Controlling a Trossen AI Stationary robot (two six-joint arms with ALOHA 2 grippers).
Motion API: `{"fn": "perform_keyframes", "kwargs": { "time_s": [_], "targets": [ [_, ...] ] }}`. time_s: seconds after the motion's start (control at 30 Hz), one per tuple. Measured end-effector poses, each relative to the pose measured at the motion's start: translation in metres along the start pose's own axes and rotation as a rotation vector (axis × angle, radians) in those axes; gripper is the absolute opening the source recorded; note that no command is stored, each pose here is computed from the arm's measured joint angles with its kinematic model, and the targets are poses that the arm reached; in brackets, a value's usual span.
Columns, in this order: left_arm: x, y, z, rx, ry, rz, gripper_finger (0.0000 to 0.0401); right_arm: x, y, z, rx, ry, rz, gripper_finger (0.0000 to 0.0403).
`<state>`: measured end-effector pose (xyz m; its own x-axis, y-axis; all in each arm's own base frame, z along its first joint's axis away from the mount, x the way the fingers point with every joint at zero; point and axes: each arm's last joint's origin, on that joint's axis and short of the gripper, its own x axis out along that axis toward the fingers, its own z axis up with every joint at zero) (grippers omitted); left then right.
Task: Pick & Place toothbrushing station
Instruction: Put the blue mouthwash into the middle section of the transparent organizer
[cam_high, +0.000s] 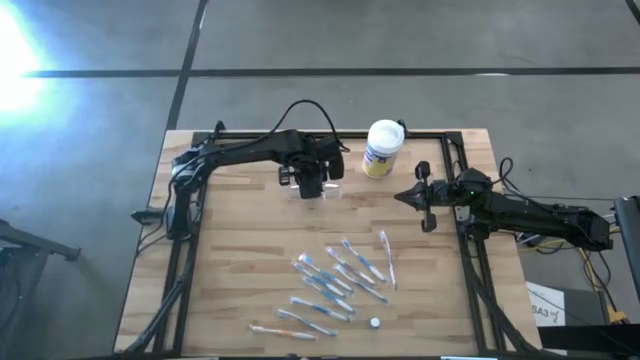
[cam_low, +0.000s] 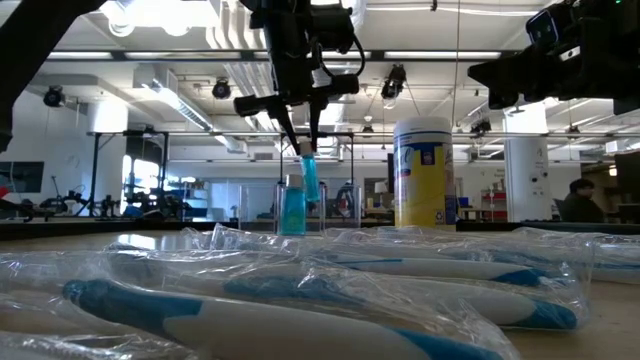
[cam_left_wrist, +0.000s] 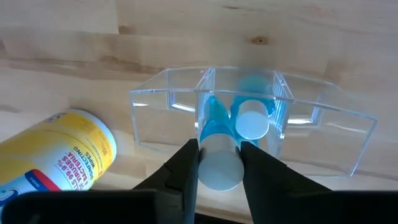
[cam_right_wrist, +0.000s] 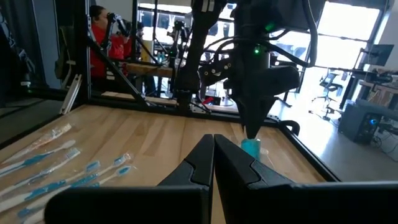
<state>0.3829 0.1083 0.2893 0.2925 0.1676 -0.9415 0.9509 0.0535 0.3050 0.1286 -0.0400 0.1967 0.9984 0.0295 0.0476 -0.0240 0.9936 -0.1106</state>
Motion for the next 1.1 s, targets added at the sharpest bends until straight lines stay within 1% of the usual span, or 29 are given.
{"fn": "perform_keyframes", "kwargs": {
  "time_s": [0.33,0.53,0.73,1.1],
  "targets": [
    [0.005,-0.002,-0.009,-0.016,-0.011,0.013,0.0103,0.0,0.0,0.0,0.0,0.0,0.0,0.0008],
    [0.018,-0.005,-0.01,0.017,0.01,0.007,0.0104,0.0,0.0,0.0,0.0,0.0,0.0,0.0008],
    [0.021,-0.006,-0.014,0.02,0.006,0.018,0.0104,0.0,0.0,0.0,0.0,0.0,0.0,0.0008],
    [0.022,-0.006,-0.021,-0.034,-0.039,0.054,0.011,0.0,0.0,-0.002,-0.011,0.016,0.002,0.0008]
  ]
}}
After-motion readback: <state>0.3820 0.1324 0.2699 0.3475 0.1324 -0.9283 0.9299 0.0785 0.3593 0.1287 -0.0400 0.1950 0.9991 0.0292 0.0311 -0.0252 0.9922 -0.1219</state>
